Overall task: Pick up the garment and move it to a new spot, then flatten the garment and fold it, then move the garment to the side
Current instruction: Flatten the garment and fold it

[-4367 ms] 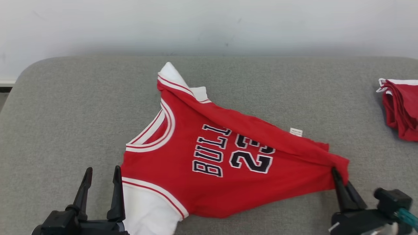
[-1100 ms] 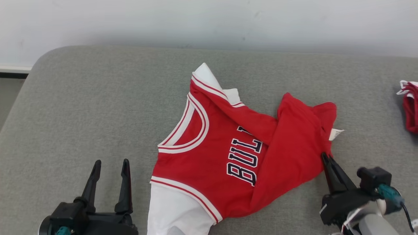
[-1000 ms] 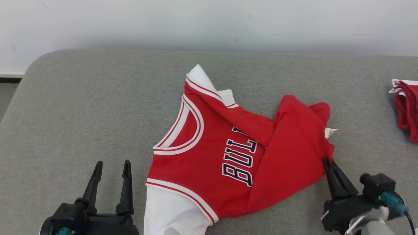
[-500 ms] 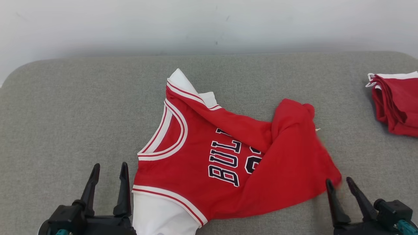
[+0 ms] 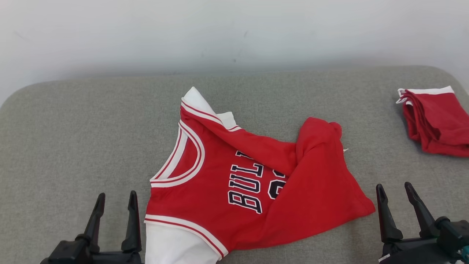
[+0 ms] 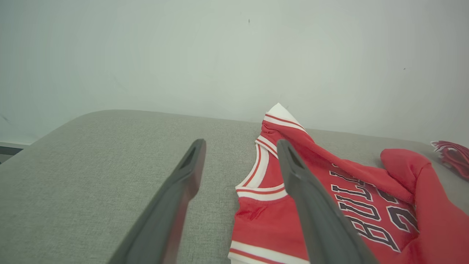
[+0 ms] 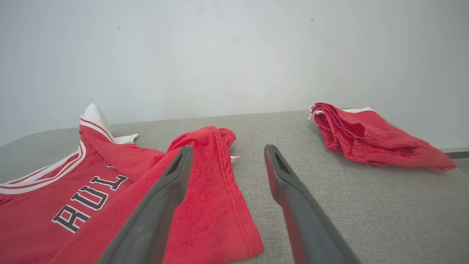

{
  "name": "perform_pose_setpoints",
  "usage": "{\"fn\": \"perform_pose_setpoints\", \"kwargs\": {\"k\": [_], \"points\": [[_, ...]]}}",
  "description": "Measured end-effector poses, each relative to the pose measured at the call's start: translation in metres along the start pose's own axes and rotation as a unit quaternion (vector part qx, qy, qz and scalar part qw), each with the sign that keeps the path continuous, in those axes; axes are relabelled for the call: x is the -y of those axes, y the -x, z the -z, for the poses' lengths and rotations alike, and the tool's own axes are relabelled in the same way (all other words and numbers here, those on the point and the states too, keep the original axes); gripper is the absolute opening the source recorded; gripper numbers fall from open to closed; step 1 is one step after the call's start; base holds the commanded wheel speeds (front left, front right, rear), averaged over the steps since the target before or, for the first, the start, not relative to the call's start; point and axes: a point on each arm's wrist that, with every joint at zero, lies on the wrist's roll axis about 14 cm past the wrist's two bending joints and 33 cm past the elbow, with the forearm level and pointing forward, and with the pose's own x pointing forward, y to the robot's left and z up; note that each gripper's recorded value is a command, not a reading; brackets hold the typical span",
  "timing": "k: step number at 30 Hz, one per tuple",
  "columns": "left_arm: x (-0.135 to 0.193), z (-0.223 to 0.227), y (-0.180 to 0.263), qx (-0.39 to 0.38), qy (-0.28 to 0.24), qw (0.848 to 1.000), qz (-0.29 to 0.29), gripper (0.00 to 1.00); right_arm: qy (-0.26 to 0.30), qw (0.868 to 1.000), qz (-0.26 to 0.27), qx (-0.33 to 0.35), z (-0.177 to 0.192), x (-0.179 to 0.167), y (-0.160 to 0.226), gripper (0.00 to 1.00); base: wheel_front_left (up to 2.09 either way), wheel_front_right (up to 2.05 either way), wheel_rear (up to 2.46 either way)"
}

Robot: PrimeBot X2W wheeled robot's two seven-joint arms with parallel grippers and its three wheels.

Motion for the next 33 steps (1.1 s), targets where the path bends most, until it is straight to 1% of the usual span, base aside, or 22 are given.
{"fn": "perform_pose_setpoints", "kwargs": {"k": [6, 13, 24, 33], "points": [[-0.005, -0.008, 0.005, 0.011, -0.010, 1.000, -0.004, 1.00, 0.003, 1.000, -0.002, 0.031, -0.016, -0.004, 0.006, 1.00, 0.00, 0.00, 0.00], [-0.012, -0.018, 0.013, 0.022, -0.025, 0.999, -0.008, 1.00, -0.002, 0.999, -0.002, 0.044, -0.021, -0.008, 0.017, 1.00, 0.00, 0.00, 0.00], [-0.027, -0.014, 0.032, 0.008, -0.049, 0.999, -0.007, 1.00, -0.001, 0.999, 0.002, 0.041, -0.018, -0.006, 0.025, 1.00, 0.00, 0.00, 0.00], [-0.030, -0.009, 0.040, -0.002, -0.053, 0.999, -0.010, 1.00, 0.000, 0.999, 0.002, 0.034, -0.014, -0.005, 0.027, 1.00, 0.00, 0.00, 0.00]]}}
